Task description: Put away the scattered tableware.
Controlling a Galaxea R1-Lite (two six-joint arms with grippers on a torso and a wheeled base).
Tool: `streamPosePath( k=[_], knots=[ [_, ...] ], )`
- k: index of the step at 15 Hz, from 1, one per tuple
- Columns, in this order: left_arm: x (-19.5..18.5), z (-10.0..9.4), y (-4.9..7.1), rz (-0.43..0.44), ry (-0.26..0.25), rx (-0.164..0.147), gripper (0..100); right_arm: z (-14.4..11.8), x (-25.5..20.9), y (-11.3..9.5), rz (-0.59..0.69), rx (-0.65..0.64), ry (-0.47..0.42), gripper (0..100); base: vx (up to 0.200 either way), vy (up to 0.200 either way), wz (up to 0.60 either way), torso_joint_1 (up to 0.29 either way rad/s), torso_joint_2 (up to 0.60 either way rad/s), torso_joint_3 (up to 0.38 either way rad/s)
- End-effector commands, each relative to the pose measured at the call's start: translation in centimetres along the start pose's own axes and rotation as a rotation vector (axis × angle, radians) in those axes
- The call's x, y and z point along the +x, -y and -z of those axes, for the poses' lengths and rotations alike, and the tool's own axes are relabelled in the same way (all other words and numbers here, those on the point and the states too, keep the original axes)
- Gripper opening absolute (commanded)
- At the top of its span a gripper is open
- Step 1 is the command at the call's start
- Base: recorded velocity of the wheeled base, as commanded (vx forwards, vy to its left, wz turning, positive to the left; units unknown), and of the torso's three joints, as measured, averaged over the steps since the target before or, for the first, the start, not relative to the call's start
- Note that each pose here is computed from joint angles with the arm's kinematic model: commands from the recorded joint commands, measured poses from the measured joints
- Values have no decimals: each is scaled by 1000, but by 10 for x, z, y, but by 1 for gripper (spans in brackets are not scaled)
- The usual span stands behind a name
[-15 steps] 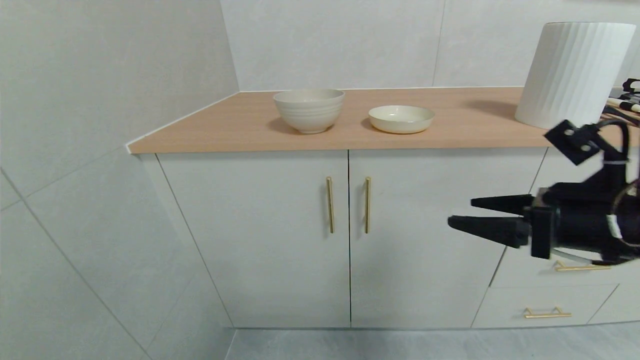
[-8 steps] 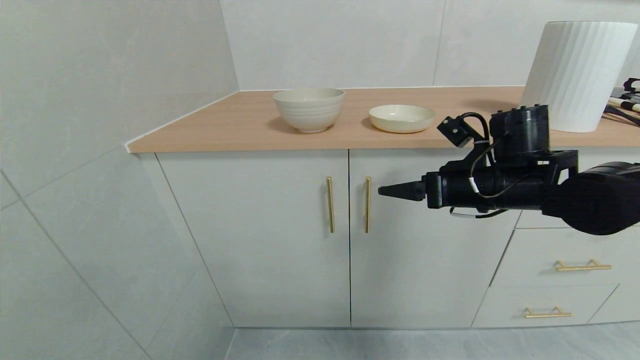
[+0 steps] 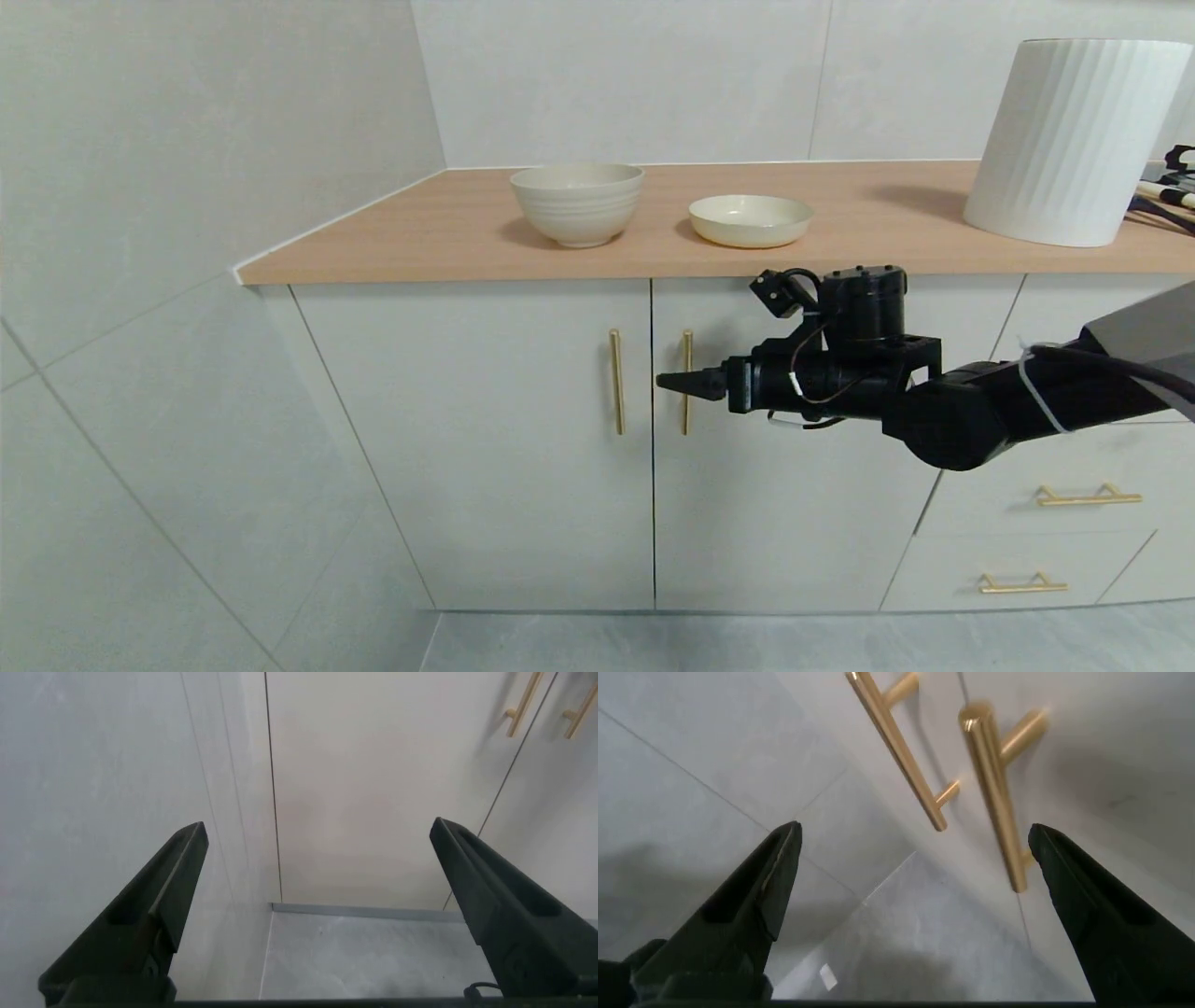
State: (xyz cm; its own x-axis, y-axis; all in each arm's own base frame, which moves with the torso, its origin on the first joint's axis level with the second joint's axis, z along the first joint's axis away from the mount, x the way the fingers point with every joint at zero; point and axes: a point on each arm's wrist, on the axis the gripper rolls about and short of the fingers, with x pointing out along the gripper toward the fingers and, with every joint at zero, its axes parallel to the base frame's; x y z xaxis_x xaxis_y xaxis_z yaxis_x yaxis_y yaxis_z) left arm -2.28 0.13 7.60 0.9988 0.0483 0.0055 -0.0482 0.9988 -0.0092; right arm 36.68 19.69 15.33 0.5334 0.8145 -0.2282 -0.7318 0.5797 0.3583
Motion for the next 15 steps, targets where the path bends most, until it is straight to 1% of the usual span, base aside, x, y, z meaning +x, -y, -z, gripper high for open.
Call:
streamPosePath(
  k=[1,4,6,9,12,15],
  knots=[
    [0,0,0,-1,1,0,100,7,8,4,0,8,-12,100,0,0,0,0,0,0],
    [0,0,0,-1,1,0,100,8,12,7,5,16,14,100,0,0,0,0,0,0],
    [0,0,0,-1,1,0,100,12,22,14,47,16,32,100,0,0,0,0,0,0],
    [0,0,0,-1,1,-2,100,18,32,6,35,35,45,100,0,0,0,0,0,0],
    [0,0,0,-1,1,0,100,18,34,0,17,40,50,100,0,0,0,0,0,0],
    [0,0,0,-1,1,0,100,20,35,0,17,51,44,100,0,0,0,0,0,0]
  ],
)
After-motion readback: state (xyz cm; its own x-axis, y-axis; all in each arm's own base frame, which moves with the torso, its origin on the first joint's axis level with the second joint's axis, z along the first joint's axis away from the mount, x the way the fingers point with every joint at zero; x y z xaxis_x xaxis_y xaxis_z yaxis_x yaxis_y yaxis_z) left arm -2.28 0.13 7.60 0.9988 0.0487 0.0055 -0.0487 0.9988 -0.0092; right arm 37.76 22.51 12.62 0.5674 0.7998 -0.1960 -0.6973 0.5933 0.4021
